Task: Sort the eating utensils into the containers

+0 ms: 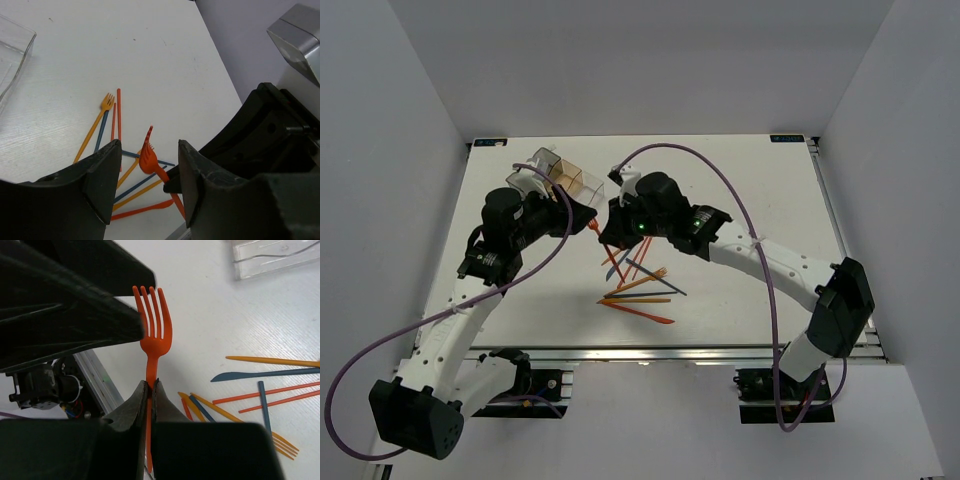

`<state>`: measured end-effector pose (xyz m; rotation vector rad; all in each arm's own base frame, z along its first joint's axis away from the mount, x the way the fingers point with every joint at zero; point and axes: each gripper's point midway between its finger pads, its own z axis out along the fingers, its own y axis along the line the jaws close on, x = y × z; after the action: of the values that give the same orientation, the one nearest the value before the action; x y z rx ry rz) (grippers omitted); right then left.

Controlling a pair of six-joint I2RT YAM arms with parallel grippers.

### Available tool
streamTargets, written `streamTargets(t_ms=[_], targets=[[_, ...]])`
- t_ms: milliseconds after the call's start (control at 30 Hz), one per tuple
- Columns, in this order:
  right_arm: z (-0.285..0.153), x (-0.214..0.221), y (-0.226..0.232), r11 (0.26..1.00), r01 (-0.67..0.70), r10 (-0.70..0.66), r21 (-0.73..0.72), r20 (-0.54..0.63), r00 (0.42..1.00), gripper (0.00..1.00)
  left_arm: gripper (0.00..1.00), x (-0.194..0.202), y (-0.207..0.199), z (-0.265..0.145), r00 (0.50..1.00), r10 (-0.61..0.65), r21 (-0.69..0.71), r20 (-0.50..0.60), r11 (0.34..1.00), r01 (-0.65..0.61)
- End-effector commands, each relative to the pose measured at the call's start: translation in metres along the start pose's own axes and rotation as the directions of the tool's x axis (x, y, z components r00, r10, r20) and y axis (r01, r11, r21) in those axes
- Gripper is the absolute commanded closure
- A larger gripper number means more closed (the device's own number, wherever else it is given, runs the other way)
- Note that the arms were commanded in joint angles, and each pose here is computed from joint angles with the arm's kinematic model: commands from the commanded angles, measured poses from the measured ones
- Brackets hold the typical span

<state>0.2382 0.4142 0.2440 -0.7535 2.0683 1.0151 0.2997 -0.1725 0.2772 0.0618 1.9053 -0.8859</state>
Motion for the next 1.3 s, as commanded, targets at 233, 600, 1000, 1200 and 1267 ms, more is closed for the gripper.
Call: streamTargets(t_ms=[233, 600, 1000, 1200, 1267], targets=[[-0.002, -0.019, 0.028, 0.997, 0.057, -0.055, -0.054, 0.042, 0.998, 1.0, 0.67, 0.006, 0.0, -0.001, 0.999, 0.027, 0.007, -0.03, 1.0, -0.027], [-0.003, -0.025, 0.017, 0.999, 0.047, -0.046, -0.008, 0.073, 0.996, 0.58, 1.0, -0.012, 0.01, -0.003, 0.998, 0.07, -0.083, 0.007, 0.994, -0.069], [-0.113, -0.01, -0.095, 0.938, -0.168, 0.079, 0.304, 0.284, 0.955, 0.11, 1.0, -0.13, 0.139, -0.049, 0.942, 0.32, -0.89, 0.099, 0.453, -0.06], [-0.147, 0.004, -0.097, 0.925, -0.155, 0.052, 0.347, 0.288, 0.956, 0.11, 1.0, -0.188, 0.159, -0.011, 0.908, 0.416, -0.963, 0.05, 0.263, -0.067], [-0.153, 0.009, -0.099, 0.922, -0.146, 0.043, 0.358, 0.282, 0.959, 0.11, 1.0, -0.195, 0.163, 0.005, 0.905, 0.424, -0.963, 0.045, 0.26, -0.074]])
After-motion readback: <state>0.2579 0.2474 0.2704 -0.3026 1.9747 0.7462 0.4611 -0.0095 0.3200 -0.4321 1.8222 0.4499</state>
